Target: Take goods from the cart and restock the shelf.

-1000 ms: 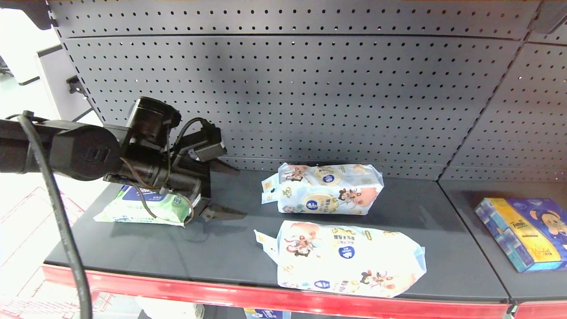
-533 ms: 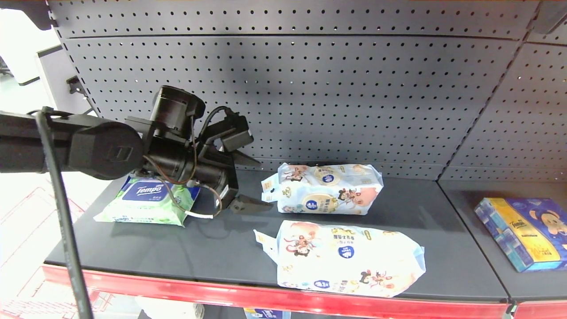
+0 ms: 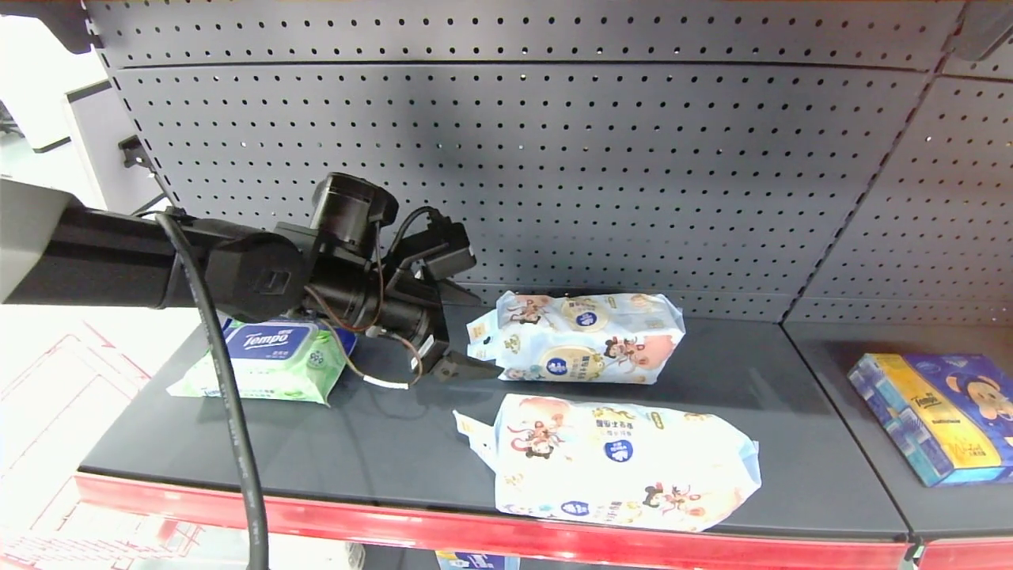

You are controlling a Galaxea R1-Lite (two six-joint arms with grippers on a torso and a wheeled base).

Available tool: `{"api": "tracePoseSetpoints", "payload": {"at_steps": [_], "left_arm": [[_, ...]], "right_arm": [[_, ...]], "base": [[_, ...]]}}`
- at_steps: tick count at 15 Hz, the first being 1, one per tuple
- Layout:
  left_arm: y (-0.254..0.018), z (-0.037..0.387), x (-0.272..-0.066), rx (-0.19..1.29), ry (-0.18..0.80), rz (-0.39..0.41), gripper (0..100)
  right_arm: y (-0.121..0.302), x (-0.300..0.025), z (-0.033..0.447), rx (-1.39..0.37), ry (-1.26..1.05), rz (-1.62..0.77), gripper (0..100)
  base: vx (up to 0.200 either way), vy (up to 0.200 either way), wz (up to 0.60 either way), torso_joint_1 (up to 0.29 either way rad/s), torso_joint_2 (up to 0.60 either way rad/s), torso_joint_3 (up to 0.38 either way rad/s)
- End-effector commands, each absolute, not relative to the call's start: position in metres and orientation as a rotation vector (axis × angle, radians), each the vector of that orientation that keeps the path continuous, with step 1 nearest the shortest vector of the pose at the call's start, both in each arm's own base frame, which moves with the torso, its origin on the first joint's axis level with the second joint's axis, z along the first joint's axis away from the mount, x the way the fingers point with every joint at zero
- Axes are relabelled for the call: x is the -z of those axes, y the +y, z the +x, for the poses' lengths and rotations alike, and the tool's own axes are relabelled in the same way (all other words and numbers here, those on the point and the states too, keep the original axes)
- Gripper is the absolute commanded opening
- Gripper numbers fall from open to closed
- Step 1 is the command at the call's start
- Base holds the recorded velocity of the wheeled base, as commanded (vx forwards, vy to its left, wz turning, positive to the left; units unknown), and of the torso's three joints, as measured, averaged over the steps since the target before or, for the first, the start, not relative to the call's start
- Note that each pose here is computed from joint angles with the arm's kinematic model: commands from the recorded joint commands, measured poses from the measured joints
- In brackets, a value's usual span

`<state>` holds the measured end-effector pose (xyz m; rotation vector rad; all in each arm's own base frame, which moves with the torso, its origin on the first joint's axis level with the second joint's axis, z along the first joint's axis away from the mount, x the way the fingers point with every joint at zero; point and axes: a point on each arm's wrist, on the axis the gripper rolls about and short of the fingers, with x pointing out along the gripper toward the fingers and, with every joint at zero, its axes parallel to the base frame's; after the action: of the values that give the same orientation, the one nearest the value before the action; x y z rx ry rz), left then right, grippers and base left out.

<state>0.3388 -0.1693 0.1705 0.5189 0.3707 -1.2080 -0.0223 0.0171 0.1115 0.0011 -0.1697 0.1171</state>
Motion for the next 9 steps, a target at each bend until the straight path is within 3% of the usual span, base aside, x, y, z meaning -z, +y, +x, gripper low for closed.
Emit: {"api": "tracePoseSetpoints", "payload": {"at_steps": [1,9], "left_arm": [[-0.171,0.342,-0.163,1.213,0.39,0.515,100],[-0.18,0.344,-0.149,1.232,0.411,0.52,100]], "right_arm": [[0.017,-0.111,-0.022,-0.117,-0.168,0.002,100],[0.017,-0.11,-0.022,-0.117,-0.163,0.004,100]], "base": [[0.0,0.0,0.0,0.0,0.0,0.0],[0.0,0.0,0.0,0.0,0.0,0.0]]}}
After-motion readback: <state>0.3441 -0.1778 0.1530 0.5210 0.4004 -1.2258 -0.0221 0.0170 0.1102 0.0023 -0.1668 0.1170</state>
